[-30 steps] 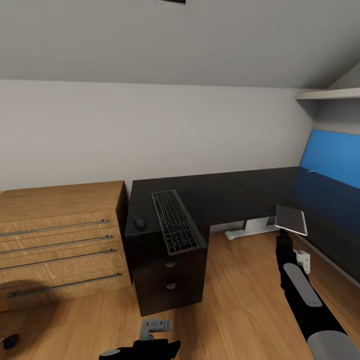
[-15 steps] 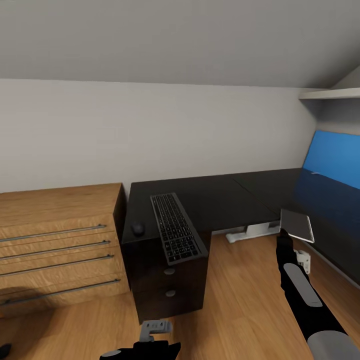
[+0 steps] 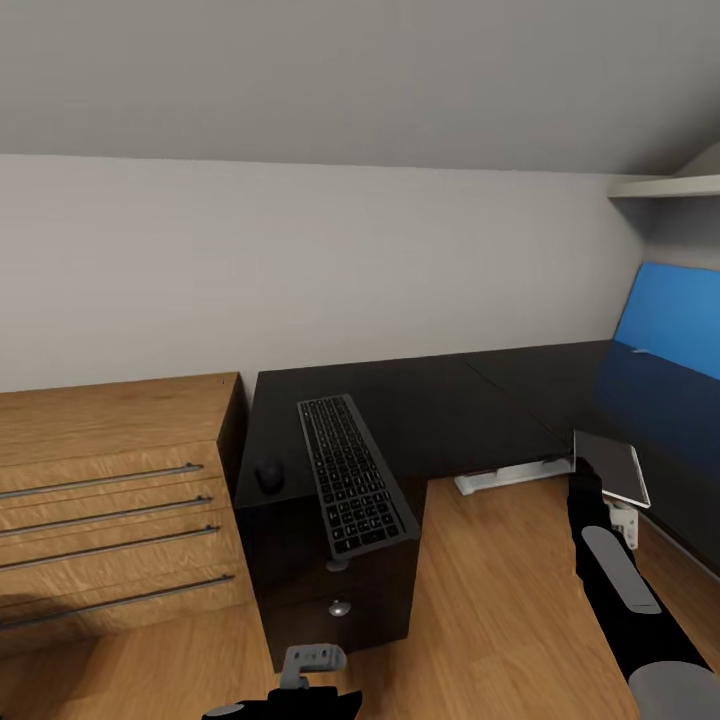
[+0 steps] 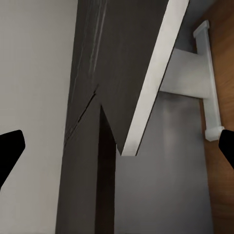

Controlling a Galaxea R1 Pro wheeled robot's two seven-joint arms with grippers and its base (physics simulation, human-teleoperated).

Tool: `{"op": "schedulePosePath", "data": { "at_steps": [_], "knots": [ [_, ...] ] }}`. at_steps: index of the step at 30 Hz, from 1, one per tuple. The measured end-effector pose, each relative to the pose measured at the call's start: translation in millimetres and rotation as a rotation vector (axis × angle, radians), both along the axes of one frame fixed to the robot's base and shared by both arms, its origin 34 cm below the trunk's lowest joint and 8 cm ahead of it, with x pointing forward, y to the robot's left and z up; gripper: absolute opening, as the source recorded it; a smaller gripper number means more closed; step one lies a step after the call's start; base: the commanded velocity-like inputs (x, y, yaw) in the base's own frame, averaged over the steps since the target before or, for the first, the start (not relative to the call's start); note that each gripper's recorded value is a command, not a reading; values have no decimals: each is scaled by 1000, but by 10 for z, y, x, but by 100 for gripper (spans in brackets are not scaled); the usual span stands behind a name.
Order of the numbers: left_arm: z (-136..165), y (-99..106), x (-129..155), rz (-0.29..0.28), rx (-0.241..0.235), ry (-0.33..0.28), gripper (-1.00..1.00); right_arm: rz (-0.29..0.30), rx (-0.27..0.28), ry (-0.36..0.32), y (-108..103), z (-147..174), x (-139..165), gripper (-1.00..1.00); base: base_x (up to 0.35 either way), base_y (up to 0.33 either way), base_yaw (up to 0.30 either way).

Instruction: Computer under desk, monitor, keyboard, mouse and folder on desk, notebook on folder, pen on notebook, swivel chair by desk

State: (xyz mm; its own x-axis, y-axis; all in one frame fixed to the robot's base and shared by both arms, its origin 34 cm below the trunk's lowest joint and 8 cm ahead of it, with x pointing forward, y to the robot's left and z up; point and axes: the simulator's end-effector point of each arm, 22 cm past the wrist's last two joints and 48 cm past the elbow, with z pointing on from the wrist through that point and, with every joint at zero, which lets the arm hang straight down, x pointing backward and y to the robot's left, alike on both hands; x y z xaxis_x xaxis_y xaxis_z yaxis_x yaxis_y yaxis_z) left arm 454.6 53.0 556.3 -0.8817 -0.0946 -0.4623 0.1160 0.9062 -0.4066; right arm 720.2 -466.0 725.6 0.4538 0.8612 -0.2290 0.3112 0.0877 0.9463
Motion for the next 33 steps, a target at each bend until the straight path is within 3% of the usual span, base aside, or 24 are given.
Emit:
{"op": "schedulePosePath", "data": {
  "at_steps": [10, 29, 30, 33],
  "knots": [
    [-8, -5, -8, -1, 0, 2, 100, -60, 6, -7, -341, 49, -104, 100, 96, -21, 0],
    [-10, -9, -10, -3, 0, 3, 100, -79, 0, -7, -473, 70, -143, 100, 15, -5, 0],
    [-10, -8, -10, -3, 0, 3, 100, -79, 1, -7, -471, 69, -143, -100, 0, 0, 0],
    [-9, -9, -10, -3, 0, 2, 100, -79, 2, -5, -470, 65, -144, -100, 0, 0, 0]
  ]
}}
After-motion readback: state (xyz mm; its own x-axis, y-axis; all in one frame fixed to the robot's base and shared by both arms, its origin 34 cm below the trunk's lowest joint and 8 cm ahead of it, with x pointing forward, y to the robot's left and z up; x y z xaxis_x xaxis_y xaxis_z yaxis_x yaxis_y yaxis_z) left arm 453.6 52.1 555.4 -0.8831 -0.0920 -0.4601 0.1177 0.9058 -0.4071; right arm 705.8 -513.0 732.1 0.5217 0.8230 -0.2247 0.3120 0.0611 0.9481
